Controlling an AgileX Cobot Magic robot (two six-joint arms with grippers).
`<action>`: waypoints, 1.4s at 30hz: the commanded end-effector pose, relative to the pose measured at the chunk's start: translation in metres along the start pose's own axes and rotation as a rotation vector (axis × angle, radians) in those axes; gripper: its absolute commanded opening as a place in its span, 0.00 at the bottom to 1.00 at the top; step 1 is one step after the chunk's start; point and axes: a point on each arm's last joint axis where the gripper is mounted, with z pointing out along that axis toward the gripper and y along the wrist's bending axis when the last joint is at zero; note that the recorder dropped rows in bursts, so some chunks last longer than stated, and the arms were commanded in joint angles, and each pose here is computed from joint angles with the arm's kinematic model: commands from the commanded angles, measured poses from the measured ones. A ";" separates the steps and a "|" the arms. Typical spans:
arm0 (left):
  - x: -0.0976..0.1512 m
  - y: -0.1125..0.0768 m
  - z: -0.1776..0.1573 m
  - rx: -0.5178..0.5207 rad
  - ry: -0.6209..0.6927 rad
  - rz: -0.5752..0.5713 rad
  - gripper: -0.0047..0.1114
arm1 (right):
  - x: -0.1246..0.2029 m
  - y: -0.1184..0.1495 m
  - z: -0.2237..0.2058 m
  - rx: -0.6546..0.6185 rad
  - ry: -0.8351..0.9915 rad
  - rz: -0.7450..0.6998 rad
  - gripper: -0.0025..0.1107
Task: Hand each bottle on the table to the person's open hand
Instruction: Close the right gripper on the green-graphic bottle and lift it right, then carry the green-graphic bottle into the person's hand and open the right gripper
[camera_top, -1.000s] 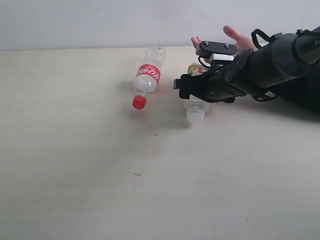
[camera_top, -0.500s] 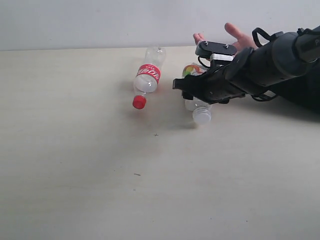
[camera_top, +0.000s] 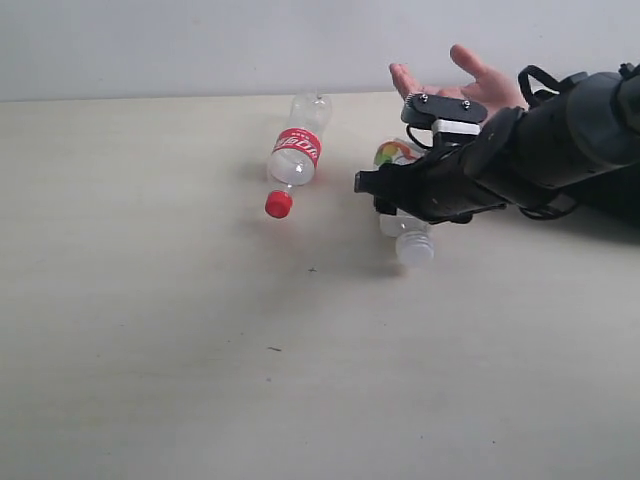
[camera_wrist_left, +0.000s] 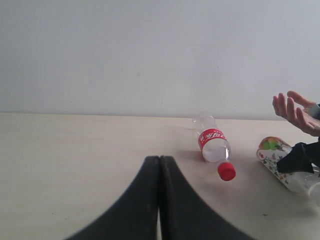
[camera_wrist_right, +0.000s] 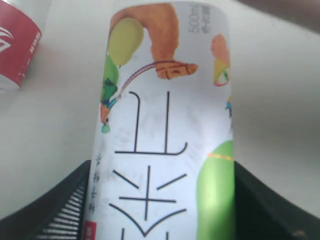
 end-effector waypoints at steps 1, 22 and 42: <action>0.000 0.000 0.000 0.002 -0.008 -0.007 0.04 | 0.004 -0.004 -0.020 0.009 -0.027 0.000 0.02; 0.000 0.000 0.000 0.002 -0.008 -0.007 0.04 | 0.056 -0.020 -0.131 -0.112 0.089 -0.057 0.02; 0.000 0.000 0.000 0.002 -0.008 -0.007 0.04 | 0.082 -0.032 -0.243 -0.310 -0.189 -0.148 0.02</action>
